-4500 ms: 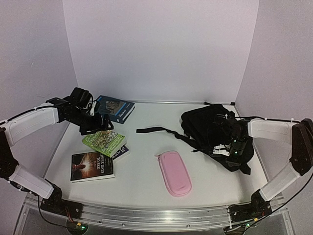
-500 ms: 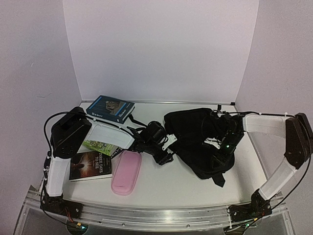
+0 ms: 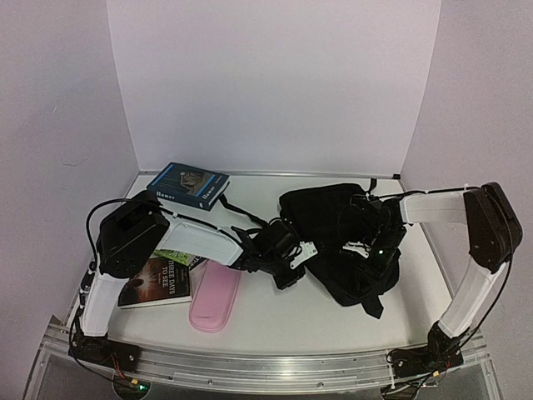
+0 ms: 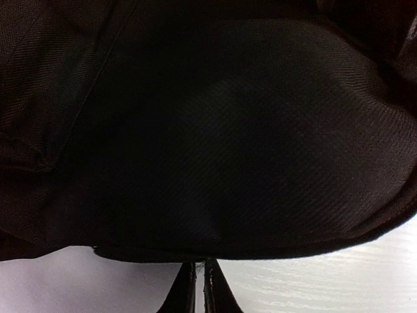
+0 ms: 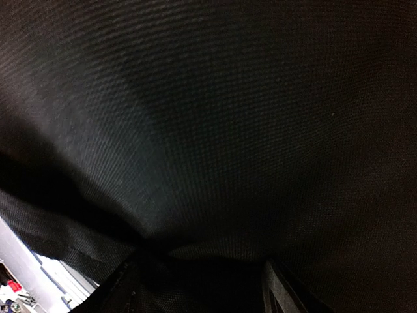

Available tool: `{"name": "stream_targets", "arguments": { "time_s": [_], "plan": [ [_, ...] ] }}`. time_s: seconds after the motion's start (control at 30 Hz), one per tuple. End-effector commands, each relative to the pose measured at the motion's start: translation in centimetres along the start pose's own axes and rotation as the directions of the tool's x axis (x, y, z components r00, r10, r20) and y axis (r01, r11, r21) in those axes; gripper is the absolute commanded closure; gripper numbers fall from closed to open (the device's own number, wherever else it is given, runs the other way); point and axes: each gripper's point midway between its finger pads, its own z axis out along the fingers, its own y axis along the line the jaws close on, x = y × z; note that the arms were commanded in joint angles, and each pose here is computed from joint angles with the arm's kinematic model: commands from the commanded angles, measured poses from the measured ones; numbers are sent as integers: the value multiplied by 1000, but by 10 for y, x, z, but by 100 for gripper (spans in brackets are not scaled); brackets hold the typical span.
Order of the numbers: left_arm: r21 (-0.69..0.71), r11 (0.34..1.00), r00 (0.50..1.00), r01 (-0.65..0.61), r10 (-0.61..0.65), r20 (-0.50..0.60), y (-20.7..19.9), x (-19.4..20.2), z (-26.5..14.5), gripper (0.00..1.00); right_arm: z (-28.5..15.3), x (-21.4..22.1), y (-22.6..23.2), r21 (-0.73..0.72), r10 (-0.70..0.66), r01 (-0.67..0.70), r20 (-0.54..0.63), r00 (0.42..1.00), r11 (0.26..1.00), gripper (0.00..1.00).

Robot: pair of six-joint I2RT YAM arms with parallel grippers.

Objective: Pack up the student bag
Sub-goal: Unzip the student bag at the center of the board.

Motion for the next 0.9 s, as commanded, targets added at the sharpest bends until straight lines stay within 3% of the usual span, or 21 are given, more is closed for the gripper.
{"name": "stream_targets", "arguments": {
  "time_s": [0.0, 0.17, 0.33, 0.5, 0.87],
  "plan": [
    [-14, 1000, 999, -2, 3, 38, -16, -16, -16, 100, 11, 5, -13, 28, 36, -35, -56, 998, 999, 38],
    [-29, 992, 989, 121, -118, 86, -3, -11, -31, 96, 10, 4, -11, 26, 35, -34, -47, 998, 999, 38],
    [-9, 972, 961, 235, -231, 150, 10, -9, -42, 69, 7, 4, -10, 26, 34, -33, -39, 999, 999, 38],
    [60, 946, 921, 320, -325, 214, 24, -10, -53, 53, 7, 4, -10, 26, 36, -35, -37, 999, 999, 38],
    [236, 913, 886, 333, -389, 253, 31, -34, -37, 50, 7, 3, -10, 28, 37, -36, -34, 999, 999, 38]
  ]
}}
